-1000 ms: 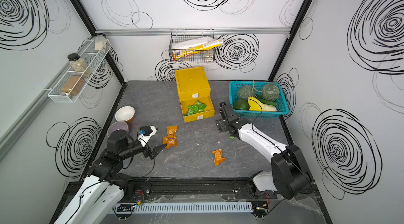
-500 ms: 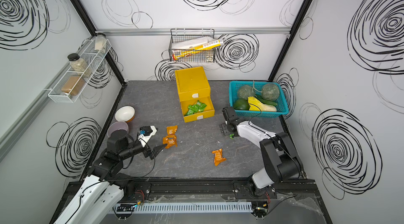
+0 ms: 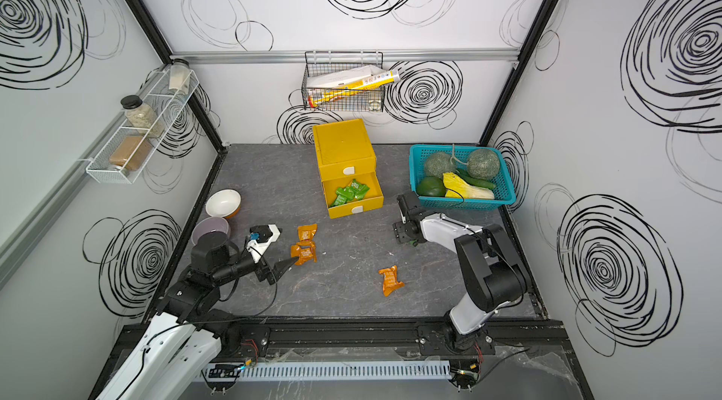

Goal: Place the cookies into the drawer by color
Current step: Pick up the cookie at the center of the board.

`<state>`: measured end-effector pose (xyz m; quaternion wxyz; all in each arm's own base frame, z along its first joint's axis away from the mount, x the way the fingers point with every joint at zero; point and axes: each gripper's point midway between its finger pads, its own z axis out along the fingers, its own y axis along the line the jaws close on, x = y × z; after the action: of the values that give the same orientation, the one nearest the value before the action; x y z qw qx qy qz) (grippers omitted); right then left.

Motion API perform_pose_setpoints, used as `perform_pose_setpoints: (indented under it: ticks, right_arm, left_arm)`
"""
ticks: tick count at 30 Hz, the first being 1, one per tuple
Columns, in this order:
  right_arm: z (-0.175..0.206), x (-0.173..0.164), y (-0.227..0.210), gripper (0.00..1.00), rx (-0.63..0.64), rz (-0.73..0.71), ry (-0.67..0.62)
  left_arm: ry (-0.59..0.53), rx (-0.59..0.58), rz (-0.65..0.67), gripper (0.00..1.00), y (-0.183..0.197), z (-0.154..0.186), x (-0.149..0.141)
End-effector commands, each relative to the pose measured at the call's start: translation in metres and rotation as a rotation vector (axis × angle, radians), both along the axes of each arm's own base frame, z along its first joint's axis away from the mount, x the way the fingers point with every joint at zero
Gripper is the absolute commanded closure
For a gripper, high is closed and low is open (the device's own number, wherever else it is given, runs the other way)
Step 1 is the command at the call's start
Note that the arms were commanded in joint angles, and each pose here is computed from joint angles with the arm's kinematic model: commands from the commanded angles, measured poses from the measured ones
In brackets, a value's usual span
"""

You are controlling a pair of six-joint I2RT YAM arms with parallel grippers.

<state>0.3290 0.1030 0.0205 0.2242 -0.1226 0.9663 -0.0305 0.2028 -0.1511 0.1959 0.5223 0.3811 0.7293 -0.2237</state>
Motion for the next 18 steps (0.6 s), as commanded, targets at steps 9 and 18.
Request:
perform_pose_setpoints:
  ticks: [9, 18]
  right_arm:
    - [-0.0123, -0.0046, 0.0062, 0.43, 0.035, 0.006, 0.050]
    - [-0.0124, -0.0044, 0.0109, 0.80, 0.054, 0.022, 0.058]
  left_arm:
    - [-0.034, -0.006, 0.012, 0.01, 0.0011, 0.0062, 0.0035]
    - [-0.040, -0.013, -0.003, 0.01, -0.0010, 0.0074, 0.0012]
